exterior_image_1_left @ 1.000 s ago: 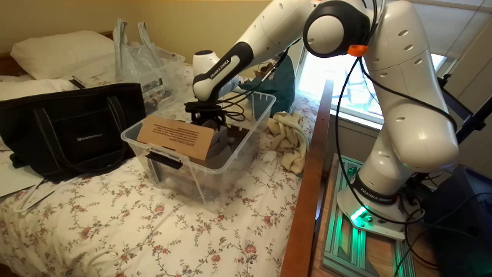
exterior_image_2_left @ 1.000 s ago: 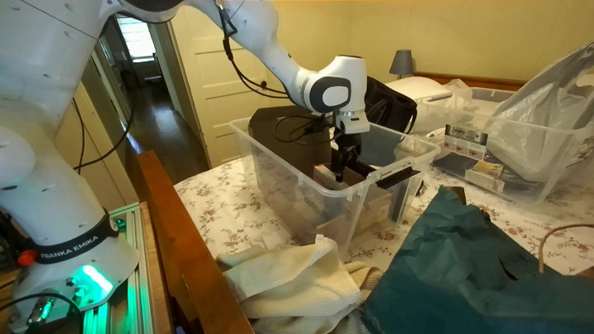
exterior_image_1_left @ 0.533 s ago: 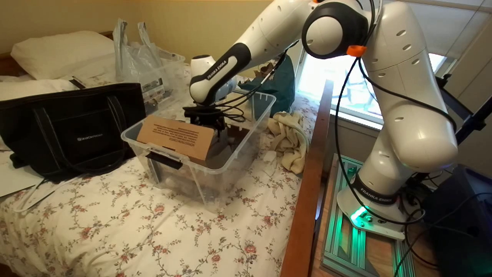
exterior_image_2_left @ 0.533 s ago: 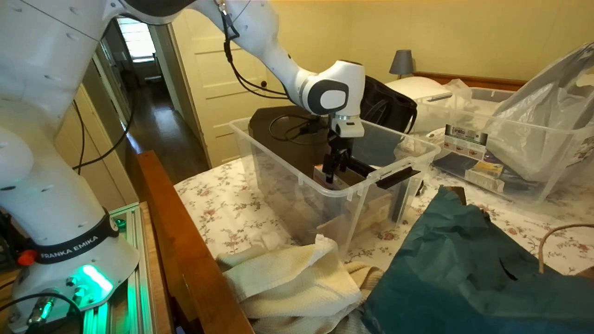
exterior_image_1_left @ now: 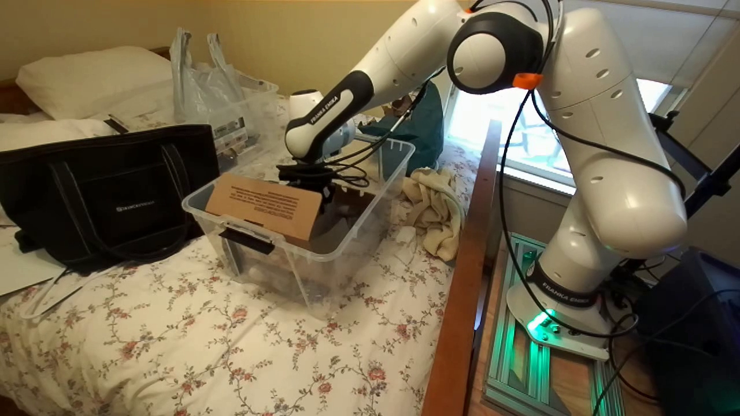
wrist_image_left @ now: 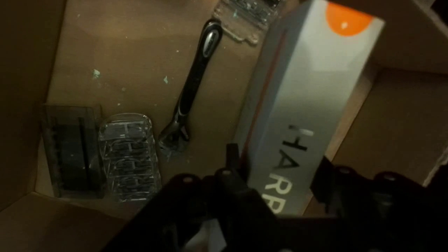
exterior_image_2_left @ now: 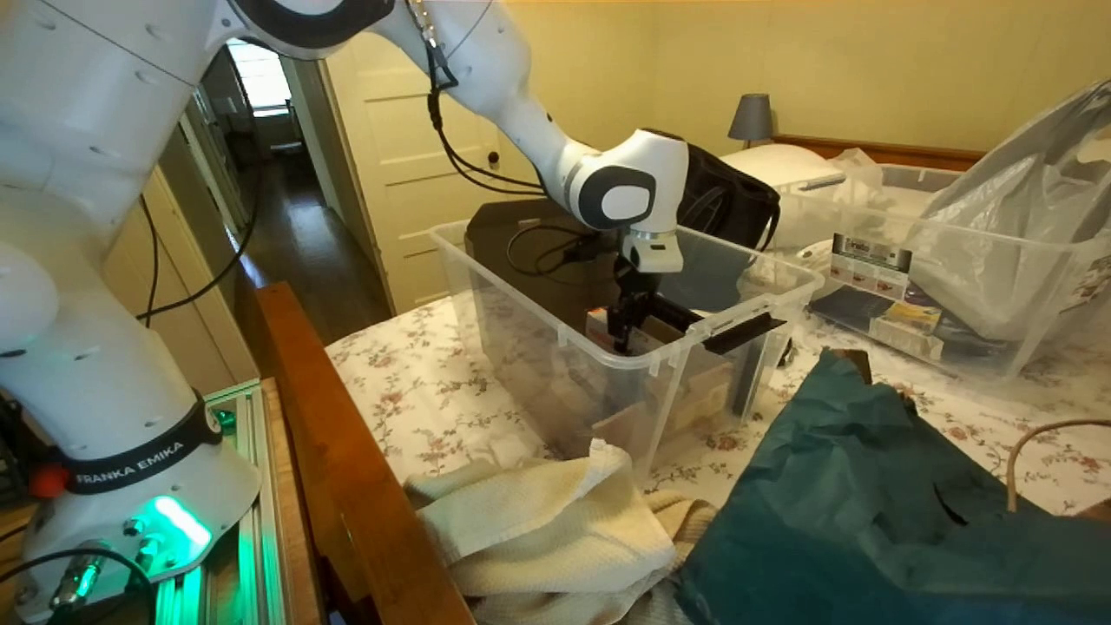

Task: Remove the white box from the clear container and place it on the bed.

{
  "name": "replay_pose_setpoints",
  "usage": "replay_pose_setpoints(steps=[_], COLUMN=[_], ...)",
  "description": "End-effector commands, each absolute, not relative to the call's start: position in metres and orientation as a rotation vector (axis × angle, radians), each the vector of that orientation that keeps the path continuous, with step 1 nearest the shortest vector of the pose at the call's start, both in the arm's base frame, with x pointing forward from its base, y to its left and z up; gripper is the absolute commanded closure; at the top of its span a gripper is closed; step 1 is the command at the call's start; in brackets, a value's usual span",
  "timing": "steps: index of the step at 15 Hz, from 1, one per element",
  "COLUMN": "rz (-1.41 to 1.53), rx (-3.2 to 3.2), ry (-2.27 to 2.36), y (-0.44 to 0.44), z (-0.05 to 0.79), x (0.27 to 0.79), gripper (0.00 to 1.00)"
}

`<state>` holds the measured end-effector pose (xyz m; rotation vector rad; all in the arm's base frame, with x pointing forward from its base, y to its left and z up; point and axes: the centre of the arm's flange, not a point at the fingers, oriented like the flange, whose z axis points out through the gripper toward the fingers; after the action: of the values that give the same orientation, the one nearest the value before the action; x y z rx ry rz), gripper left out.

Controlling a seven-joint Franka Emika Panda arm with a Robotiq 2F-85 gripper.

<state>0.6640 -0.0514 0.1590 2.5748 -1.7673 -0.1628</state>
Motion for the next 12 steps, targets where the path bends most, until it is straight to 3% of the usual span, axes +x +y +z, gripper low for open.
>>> replay_pose_setpoints(steps=[1, 2, 12], rz=[-0.149, -0.14, 0.047], rx=[2.581, 2.575, 2.574], ry=[-1.842, -1.862, -1.878], y=[-0.057, -0.059, -0.081], z=[0.158, 0.16, 0.258], x=[0.674, 0.674, 0.661], gripper=[0.83, 0.88, 0.88])
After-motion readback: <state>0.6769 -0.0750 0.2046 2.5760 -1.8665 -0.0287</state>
